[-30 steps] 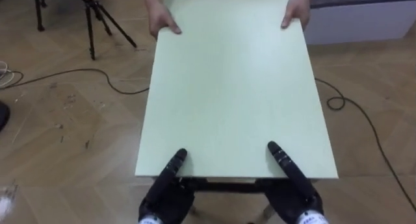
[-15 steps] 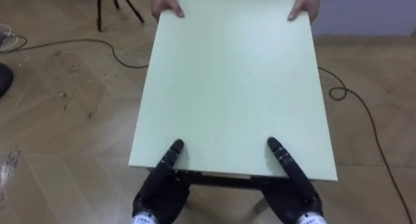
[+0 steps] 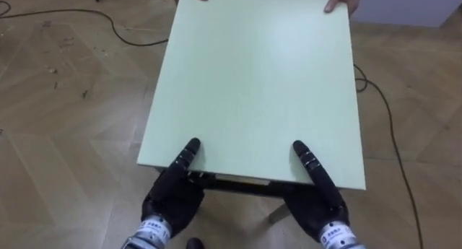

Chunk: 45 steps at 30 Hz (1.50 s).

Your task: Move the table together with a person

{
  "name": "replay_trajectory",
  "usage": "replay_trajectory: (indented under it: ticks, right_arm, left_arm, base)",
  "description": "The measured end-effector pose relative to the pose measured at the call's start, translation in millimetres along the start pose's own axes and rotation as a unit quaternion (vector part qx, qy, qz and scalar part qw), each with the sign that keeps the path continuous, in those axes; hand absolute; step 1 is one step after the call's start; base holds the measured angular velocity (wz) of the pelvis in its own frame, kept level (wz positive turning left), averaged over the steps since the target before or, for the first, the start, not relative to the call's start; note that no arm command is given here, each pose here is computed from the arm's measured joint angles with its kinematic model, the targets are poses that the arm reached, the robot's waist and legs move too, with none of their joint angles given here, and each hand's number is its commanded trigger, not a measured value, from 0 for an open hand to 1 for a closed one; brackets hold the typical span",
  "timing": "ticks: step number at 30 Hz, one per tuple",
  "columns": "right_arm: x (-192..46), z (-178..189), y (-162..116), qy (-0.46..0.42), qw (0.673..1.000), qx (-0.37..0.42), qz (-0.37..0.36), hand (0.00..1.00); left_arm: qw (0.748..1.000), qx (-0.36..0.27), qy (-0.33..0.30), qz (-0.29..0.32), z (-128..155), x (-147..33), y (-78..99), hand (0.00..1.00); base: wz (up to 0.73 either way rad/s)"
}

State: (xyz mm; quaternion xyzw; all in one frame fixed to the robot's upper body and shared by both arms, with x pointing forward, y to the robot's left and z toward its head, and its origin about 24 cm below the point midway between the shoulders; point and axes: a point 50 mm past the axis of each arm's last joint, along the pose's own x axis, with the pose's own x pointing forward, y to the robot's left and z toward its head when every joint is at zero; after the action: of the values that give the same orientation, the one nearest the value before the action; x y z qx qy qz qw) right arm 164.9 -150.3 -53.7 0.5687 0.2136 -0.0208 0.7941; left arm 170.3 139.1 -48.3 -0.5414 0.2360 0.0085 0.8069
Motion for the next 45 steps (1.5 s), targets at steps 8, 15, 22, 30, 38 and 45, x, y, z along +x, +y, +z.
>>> replay_trajectory:
  ticks: [8,15,22,30,38,45]
  right_arm:
    - [-5.8,-3.7,-7.1,0.008,1.0,-0.005,-0.013,1.0]
    - [-4.0,5.8,-2.7,0.001,0.999,-0.038,-0.003,1.0]
    - [-1.5,8.7,5.3,-0.013,0.998,-0.052,0.014,1.0]
    - [4.2,15.9,10.0,-0.029,0.998,-0.053,0.013,1.0]
    - [-3.6,6.6,-6.3,-0.016,0.998,-0.051,-0.016,1.0]
    - [-15.2,4.2,-17.1,-0.015,0.999,-0.023,-0.034,1.0]
  left_arm:
    - [0.999,-0.025,0.009,0.022,-11.0,-10.6,10.9,1.0]
    - [0.999,-0.029,0.013,0.02,-12.4,-9.9,3.3,1.0]
    - [0.999,-0.031,0.002,0.01,-12.9,-9.6,-2.5,1.0]
    - [1.0,-0.02,0.0,0.0,-9.7,3.9,-13.1,1.0]
    - [0.999,-0.024,0.01,0.031,-17.0,-3.5,2.5,1.0]
    - [0.999,-0.009,0.026,0.037,-21.6,-5.0,4.1,1.0]
  base:
    - [-0.14]
    - [0.05]
    - [0.12]
    - [0.12]
    - [0.02]
    - [0.44]
